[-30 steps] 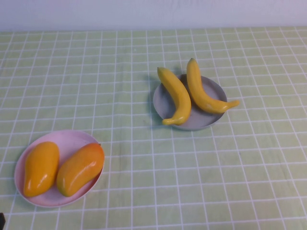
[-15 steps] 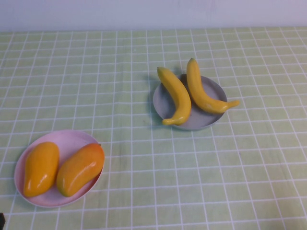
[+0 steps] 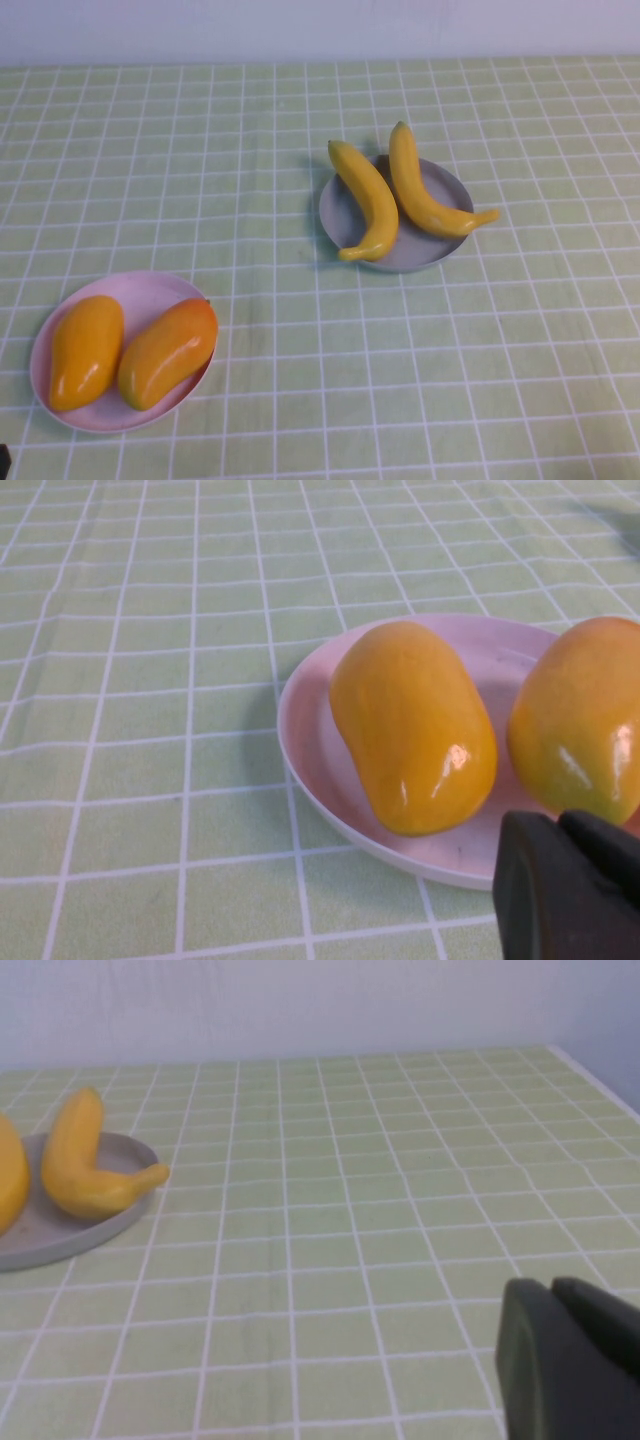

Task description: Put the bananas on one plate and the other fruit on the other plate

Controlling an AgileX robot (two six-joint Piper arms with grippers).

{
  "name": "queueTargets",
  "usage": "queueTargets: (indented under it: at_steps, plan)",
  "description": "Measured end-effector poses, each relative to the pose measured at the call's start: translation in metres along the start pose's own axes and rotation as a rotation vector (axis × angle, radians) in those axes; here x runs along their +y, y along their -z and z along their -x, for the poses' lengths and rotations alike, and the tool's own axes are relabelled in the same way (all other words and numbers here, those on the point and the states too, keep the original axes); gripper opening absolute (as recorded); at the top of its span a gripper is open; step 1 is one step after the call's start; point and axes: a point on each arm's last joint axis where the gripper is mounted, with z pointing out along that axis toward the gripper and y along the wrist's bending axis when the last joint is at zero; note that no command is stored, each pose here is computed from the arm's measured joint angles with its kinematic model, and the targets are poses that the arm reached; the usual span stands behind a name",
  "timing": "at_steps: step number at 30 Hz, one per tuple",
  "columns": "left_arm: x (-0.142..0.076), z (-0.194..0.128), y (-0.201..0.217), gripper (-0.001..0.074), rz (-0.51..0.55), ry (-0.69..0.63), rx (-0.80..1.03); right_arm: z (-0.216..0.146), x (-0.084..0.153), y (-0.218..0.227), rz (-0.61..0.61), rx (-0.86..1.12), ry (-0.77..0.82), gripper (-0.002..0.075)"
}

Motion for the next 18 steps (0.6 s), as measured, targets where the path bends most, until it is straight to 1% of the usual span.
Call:
queueTargets:
  at_steps: [4, 8, 18]
  plan:
    - [0.0, 0.0, 0.0, -0.0001, 0.0, 0.0, 0.0, -0.005, 0.001, 0.0, 0.015, 0.049, 0.057, -0.0015]
    - [0.0, 0.0, 0.0, -0.0001, 0.0, 0.0, 0.0, -0.012, 0.003, 0.001, 0.041, 0.133, 0.055, -0.0015]
    - [0.0, 0.0, 0.0, 0.0, 0.0, 0.0, 0.0, -0.013, 0.004, 0.001, 0.05, 0.141, 0.047, -0.0015]
